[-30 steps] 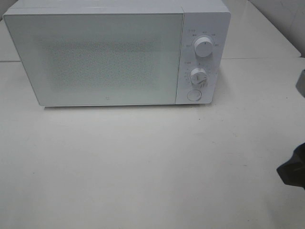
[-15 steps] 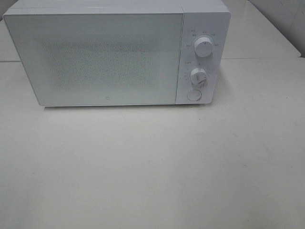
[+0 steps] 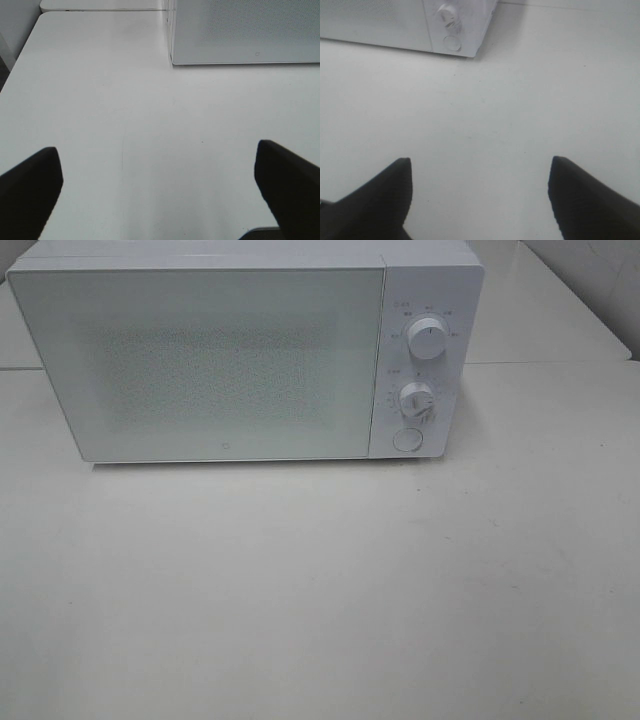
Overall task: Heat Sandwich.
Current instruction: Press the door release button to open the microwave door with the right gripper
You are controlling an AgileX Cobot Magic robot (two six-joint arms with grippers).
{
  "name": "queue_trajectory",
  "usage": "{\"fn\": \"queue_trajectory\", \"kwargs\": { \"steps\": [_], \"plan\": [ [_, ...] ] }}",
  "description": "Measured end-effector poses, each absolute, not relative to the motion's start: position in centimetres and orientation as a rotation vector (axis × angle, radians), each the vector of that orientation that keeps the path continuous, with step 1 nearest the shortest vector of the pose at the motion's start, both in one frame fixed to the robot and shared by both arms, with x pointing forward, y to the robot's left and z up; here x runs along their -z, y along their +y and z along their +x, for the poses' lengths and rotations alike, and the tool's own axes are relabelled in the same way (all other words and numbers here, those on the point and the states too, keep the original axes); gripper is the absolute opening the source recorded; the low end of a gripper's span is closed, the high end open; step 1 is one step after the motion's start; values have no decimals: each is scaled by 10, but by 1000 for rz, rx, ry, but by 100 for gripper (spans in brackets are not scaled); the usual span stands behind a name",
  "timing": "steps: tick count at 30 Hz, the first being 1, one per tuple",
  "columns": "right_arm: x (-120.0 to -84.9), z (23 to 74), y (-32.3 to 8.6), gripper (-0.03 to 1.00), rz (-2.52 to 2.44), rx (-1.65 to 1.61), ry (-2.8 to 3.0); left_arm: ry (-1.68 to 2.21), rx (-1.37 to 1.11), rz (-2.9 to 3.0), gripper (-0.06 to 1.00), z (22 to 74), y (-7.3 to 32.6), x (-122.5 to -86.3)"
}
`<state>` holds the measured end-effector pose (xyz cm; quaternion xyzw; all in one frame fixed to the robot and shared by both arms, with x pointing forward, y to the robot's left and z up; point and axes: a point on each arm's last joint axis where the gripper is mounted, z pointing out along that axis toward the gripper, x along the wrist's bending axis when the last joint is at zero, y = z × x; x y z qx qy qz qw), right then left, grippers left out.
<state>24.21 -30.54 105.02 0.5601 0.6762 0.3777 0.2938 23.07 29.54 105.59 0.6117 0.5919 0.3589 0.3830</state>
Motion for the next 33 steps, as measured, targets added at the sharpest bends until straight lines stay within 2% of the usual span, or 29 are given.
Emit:
{"fn": "queue_trajectory", "kwargs": {
  "steps": [7, 33],
  "plan": [
    [-1050, 232, -308, 74, 1548, -994, 1635, 1509, -915, 1560, 99, 231, 295, -1056],
    [-1050, 232, -307, 74, 1551, -992, 1632, 1509, -915, 1560, 99, 231, 295, -1056]
  ]
}}
